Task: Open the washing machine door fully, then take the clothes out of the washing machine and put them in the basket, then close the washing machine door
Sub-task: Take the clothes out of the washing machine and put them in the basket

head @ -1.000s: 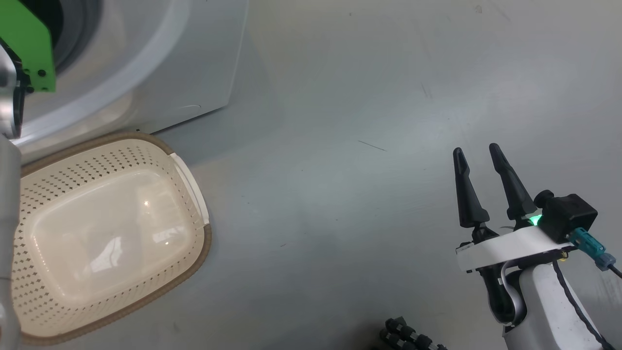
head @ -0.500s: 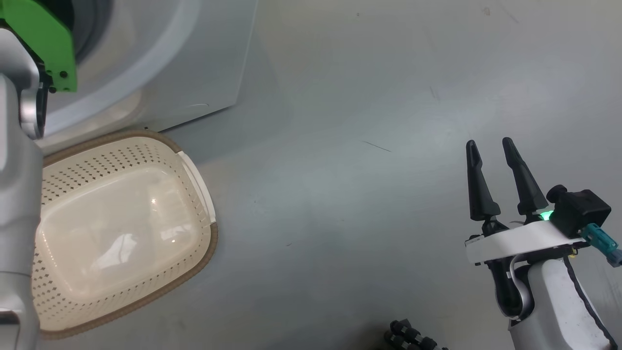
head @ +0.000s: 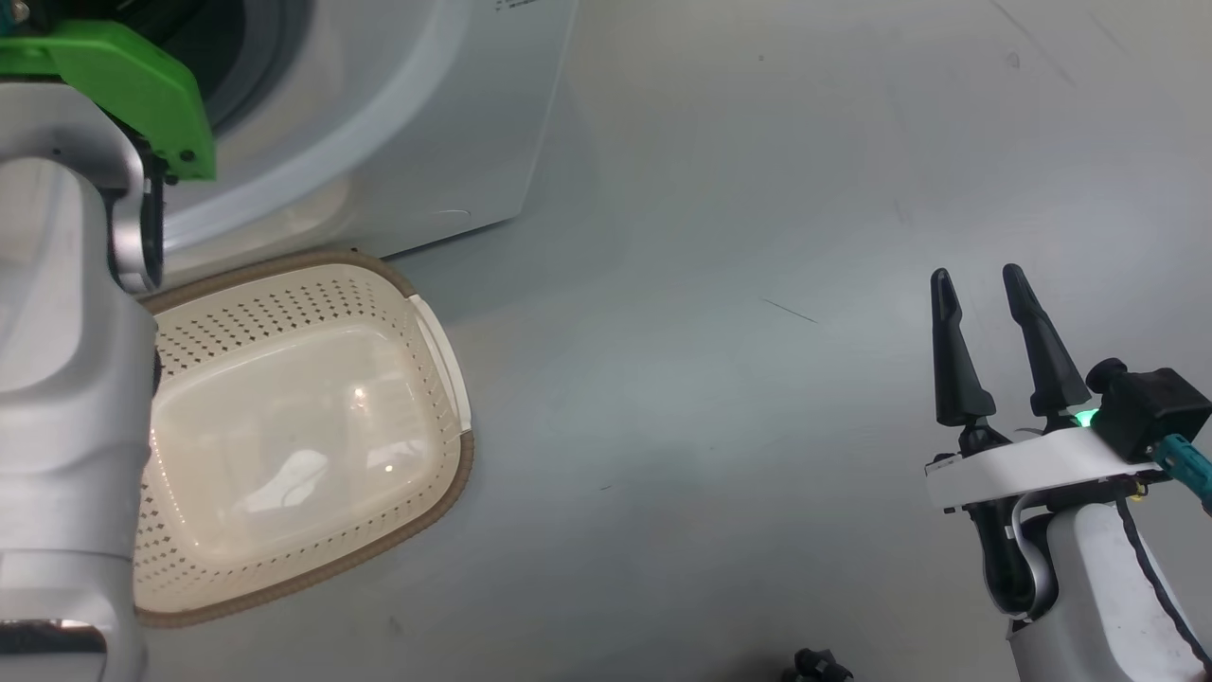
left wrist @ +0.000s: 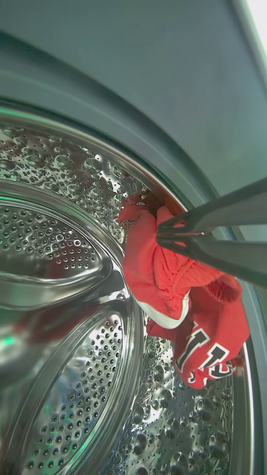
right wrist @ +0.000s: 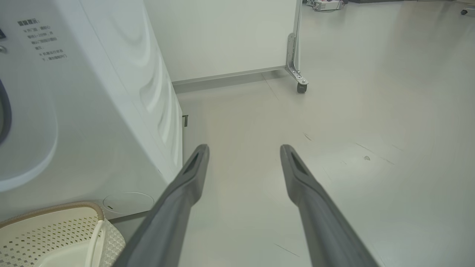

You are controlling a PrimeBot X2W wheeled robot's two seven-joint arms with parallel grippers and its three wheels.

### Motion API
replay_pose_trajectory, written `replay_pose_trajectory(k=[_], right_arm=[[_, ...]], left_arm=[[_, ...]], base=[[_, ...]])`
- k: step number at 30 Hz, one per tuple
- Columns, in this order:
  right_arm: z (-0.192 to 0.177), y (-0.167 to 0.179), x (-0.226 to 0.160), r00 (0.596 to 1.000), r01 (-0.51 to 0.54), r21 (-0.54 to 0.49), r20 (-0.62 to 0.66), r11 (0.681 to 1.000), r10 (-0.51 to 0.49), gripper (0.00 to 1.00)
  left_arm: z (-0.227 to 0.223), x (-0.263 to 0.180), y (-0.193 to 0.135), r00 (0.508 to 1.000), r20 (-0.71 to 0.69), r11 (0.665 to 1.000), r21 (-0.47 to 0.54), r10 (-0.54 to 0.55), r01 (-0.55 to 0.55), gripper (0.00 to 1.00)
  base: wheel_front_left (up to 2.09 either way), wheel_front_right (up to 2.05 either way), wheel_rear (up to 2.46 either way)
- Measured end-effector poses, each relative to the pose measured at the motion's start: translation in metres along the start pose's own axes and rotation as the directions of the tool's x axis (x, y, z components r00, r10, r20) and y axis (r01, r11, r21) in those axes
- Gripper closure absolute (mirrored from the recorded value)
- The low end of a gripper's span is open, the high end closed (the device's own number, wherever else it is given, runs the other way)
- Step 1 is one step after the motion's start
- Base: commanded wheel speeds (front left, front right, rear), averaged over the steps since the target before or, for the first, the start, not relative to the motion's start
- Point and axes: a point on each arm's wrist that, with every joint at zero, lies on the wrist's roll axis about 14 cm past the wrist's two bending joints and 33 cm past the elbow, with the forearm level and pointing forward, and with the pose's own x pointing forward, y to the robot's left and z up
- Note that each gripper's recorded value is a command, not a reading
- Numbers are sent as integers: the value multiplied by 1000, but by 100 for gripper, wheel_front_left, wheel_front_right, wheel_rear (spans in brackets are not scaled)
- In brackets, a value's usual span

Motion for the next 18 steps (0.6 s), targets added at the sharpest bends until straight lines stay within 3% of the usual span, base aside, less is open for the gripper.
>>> replay_pose_trajectory(k=[18], right_arm=[[9,27,6,994,-105,-24,30,994,106,0]], left_arm=[[3,-71,10,981,179,995,-69,80,-68,100]], base=[[0,0,0]])
